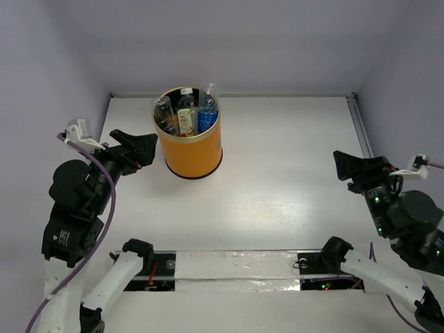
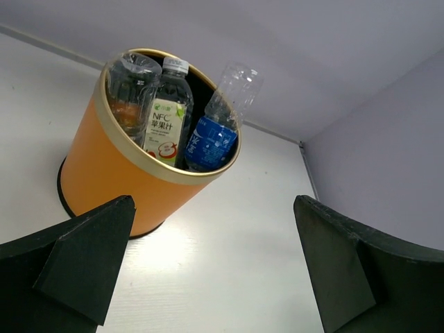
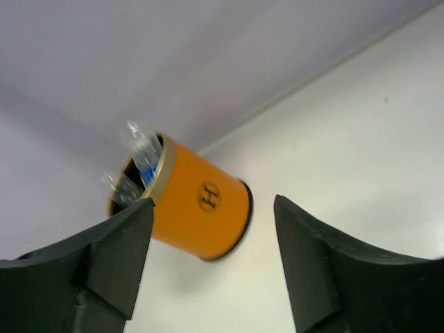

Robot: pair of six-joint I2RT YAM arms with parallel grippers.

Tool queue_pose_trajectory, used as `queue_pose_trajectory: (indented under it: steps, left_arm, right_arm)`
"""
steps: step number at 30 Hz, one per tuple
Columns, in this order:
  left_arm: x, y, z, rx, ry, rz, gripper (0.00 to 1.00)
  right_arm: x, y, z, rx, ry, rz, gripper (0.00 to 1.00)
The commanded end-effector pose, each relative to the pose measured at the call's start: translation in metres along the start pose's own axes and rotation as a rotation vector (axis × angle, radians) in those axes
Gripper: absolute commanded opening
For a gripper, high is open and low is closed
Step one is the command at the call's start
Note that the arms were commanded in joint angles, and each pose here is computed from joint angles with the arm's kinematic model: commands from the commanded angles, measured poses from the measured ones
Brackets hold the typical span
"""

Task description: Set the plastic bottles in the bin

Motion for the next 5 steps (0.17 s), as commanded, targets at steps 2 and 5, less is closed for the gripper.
queue_pose_trajectory:
  steps: [2, 5]
  left_arm:
    - [-0.004, -0.009, 0.003, 0.011, -0.006, 0.023, 0.99]
    - [-0.006, -0.009, 0.002, 0.018, -0.011, 0.026, 0.99]
  right_arm:
    - [-0.003, -0.020, -0.016, -0.009, -0.098, 0.059, 0.81]
    - [-0.005, -0.006, -0.001, 0.025, -0.073, 0.040, 0.95]
Point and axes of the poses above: each gripper's point midway between its finger pads, its own x axis back along the fingers, its own z axis along the line the jaws close on, y = z × x, the point moved 9 cm from there along x, back along the fingers, and after that the axes turned 6 degrees about -x, right-handed, at the moved point
